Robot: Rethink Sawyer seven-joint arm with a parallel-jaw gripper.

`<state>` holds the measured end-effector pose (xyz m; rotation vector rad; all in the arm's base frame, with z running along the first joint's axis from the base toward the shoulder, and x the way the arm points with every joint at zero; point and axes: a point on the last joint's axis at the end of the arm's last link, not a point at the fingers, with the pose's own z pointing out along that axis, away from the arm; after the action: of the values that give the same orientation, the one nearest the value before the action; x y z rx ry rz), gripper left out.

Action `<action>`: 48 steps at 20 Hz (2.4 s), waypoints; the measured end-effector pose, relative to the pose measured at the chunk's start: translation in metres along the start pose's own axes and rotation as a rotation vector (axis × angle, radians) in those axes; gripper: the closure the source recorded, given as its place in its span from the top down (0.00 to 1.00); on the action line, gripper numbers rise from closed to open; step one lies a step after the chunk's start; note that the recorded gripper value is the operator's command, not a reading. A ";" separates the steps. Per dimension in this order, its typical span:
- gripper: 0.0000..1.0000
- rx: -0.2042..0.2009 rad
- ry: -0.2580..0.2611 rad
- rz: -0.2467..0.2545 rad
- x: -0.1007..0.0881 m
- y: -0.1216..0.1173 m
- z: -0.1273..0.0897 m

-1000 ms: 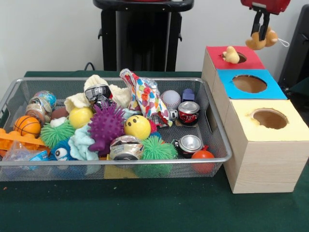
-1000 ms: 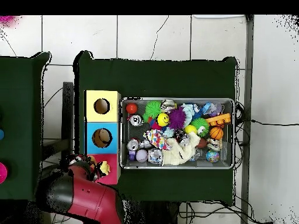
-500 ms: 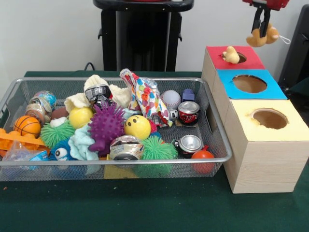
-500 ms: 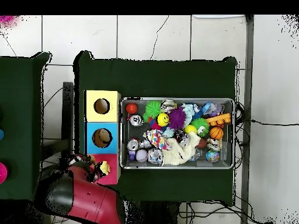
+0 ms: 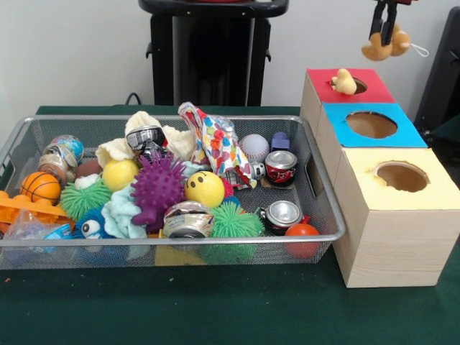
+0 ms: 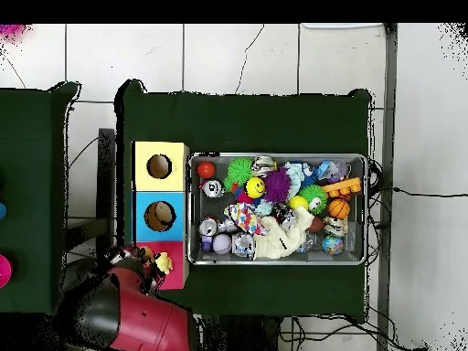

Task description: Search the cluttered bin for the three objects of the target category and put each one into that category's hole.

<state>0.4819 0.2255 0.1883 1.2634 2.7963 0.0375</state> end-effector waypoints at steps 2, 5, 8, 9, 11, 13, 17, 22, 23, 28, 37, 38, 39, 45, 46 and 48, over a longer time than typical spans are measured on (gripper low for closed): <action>0.00 0.004 0.004 0.004 0.001 -0.004 0.000; 0.00 0.016 0.014 0.015 0.003 -0.013 0.002; 0.00 0.031 0.020 0.033 0.003 -0.026 0.006; 0.00 0.037 0.018 0.040 0.003 -0.033 0.011; 0.00 0.038 0.013 0.043 0.004 -0.036 0.015; 0.00 0.036 -0.004 0.044 0.006 -0.040 0.023; 0.00 0.034 -0.028 0.040 0.008 -0.044 0.035; 0.00 0.044 -0.064 0.021 0.017 -0.050 0.062; 0.00 0.047 -0.066 0.017 0.018 -0.051 0.066; 0.00 0.053 -0.070 0.006 0.023 -0.051 0.083; 0.00 0.051 -0.075 0.004 0.023 -0.050 0.085; 0.00 0.051 -0.075 0.004 0.023 -0.050 0.085; 0.00 0.050 -0.076 0.004 0.023 -0.050 0.085; 0.00 0.023 -0.103 -0.032 0.020 -0.051 0.100; 0.00 0.020 -0.105 -0.040 0.022 -0.051 0.101; 0.00 0.013 -0.110 -0.072 0.027 -0.053 0.108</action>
<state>0.4328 0.2102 0.0764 1.1293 2.7495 -0.0527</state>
